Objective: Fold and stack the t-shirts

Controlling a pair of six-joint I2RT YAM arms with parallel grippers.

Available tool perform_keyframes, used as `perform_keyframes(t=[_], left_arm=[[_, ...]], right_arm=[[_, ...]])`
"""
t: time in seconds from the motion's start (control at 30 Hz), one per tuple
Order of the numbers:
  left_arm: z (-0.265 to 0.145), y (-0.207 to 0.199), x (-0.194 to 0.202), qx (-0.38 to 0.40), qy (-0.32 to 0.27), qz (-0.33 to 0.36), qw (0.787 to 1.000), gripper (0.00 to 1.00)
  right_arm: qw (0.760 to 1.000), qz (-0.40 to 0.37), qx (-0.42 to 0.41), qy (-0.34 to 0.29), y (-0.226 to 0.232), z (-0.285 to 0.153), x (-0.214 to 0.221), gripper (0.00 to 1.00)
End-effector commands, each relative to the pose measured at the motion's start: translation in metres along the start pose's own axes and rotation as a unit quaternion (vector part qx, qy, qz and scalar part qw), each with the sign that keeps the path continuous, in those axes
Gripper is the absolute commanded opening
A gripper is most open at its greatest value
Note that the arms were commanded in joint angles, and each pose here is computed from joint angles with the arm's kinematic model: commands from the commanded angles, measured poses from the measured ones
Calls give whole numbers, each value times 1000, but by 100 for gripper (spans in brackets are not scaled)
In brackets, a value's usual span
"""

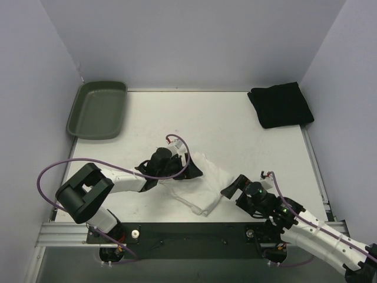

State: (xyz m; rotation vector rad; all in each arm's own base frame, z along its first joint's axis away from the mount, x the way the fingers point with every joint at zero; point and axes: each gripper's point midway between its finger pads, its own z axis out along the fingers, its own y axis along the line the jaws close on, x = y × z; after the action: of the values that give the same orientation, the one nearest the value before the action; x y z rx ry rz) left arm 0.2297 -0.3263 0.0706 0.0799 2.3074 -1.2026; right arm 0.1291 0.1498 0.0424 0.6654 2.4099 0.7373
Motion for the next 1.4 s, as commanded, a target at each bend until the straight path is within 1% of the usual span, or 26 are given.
perform_keyframes(t=[0.0, 0.23, 0.27, 0.43, 0.47, 0.5, 0.6, 0.67, 0.77, 0.8, 0.83, 0.93, 1.17, 1.23, 1.27, 1.3, 1.37], left_arm=[[-5, -13, -10, 31, -19, 5, 999, 88], [-4, -4, -3, 30, -17, -7, 999, 88], [-3, -4, -3, 31, -17, -8, 999, 88], [-1, 0, -2, 31, -15, -13, 999, 88], [-1, 1, 0, 31, -12, -15, 999, 88], [-1, 1, -1, 33, -13, -15, 999, 88], [-3, 1, 0, 39, -14, -19, 999, 88], [-5, 3, -1, 40, -16, -24, 999, 88], [-6, 6, 0, 39, -15, -27, 999, 87], [-6, 6, 0, 39, -14, -27, 999, 88], [-6, 7, 0, 38, -14, -27, 999, 88], [-7, 8, 1, 38, -14, -28, 999, 87], [-9, 12, 5, 36, -10, -32, 999, 87], [-9, 13, 5, 36, -9, -32, 999, 87], [-9, 14, 5, 34, -9, -33, 999, 87], [-10, 14, 6, 34, -9, -32, 999, 87], [-10, 15, 6, 33, -7, -32, 999, 87]], right_arm=[[999, 23, -30, -9, 19, 10, 1, 100], [999, 34, -33, -4, 19, 21, 11, 100], [999, 33, -25, -3, 14, 24, 14, 100], [998, 55, -36, 4, 15, 33, 23, 100], [998, 57, -26, 5, 10, 35, 25, 100], [997, 66, -45, 2, 14, 39, 25, 100], [994, 86, -61, 1, 13, 46, 28, 100], [994, 92, -55, 0, 9, 49, 30, 100], [993, 101, -64, 0, 15, 52, 30, 100], [993, 103, -66, 1, 16, 52, 31, 100], [994, 100, -50, 3, 4, 56, 34, 100], [994, 102, -42, 2, 0, 60, 37, 100], [995, 95, -36, -2, 3, 70, 42, 99], [996, 85, -23, -6, -4, 74, 43, 96], [995, 89, -34, -14, 8, 75, 39, 96], [995, 89, -32, -18, 8, 76, 38, 95], [996, 82, -28, -28, 9, 79, 35, 90]])
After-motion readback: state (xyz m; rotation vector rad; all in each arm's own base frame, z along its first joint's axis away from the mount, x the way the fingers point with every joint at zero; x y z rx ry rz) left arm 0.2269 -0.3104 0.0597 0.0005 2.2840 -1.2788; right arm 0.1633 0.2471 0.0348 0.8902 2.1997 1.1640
